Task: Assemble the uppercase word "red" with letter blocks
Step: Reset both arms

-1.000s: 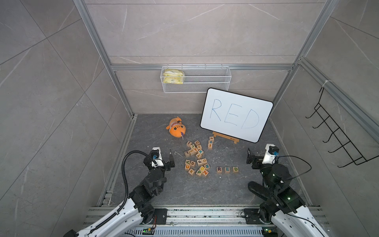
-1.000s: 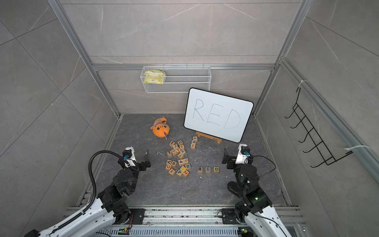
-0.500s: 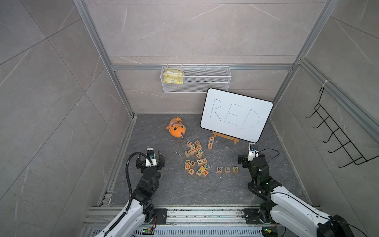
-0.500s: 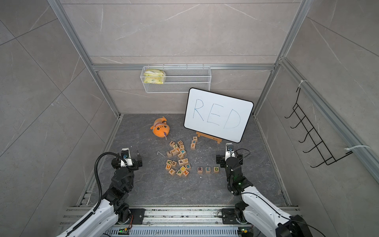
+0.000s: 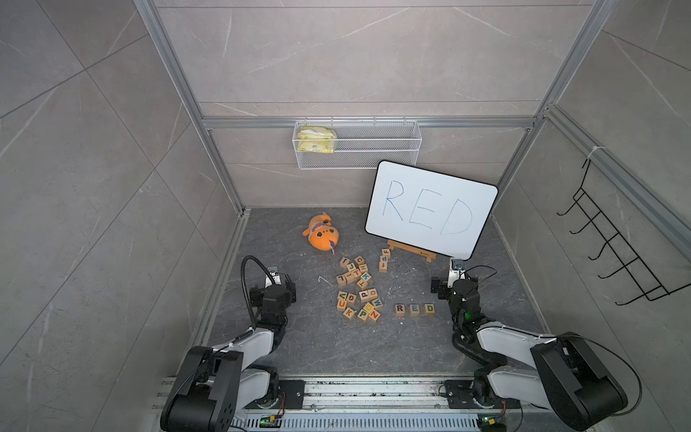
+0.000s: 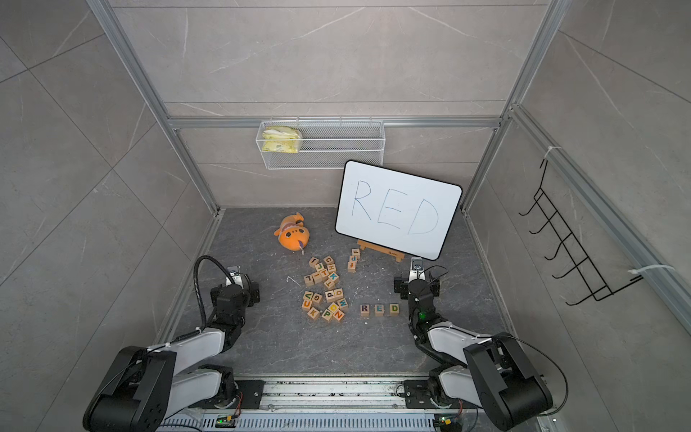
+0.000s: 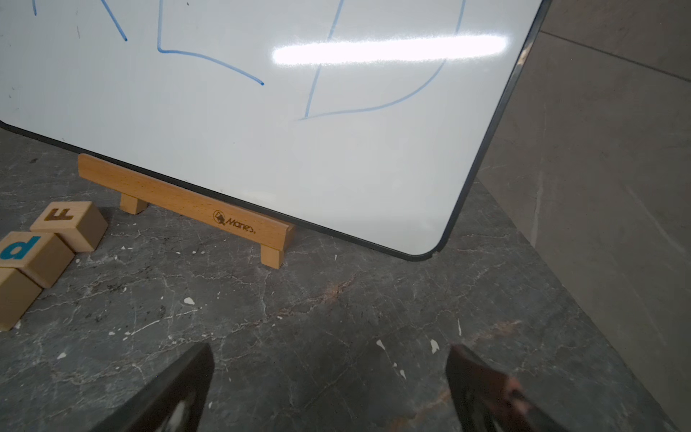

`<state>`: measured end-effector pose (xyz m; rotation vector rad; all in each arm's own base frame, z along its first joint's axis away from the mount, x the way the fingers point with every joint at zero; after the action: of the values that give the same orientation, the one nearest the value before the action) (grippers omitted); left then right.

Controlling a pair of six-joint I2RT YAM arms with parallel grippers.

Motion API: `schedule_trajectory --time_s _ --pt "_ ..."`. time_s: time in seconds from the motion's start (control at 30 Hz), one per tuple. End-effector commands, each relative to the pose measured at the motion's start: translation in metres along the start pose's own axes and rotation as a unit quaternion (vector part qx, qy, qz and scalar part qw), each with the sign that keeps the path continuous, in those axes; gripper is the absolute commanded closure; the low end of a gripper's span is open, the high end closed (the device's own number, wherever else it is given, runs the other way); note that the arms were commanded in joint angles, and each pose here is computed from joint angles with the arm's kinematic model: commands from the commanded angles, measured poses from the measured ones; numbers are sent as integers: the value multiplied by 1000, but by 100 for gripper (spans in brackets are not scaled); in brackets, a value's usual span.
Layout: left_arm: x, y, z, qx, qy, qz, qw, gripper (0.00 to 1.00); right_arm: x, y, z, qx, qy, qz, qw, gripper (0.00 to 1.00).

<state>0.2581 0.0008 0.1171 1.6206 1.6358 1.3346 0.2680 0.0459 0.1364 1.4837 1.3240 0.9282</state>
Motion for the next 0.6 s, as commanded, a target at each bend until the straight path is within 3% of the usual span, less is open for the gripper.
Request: schedule_trajectory --time_s 0.0,0.33,0.57 --pt "3 35 11 -51 -23 -47 997 0 3 14 4 -34 20 1 999 0" --pt "-1 22 31 -89 -37 -26 995 0 -10 6 30 -14 28 26 999 0" --pt "5 20 45 -52 -27 -43 997 0 -6 -5 43 12 58 18 998 0"
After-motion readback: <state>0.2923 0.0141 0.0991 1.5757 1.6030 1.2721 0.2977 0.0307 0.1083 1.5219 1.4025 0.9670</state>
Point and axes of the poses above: each gripper's point midway between its finger pads, its own z axis out along the fingers, its own x axis along the line the jaws close on, y = z × x, the point moved 8 cm from there along -z, back along the fingers, and after that the axes turned 7 degrees about z, right-handed, at the moved point
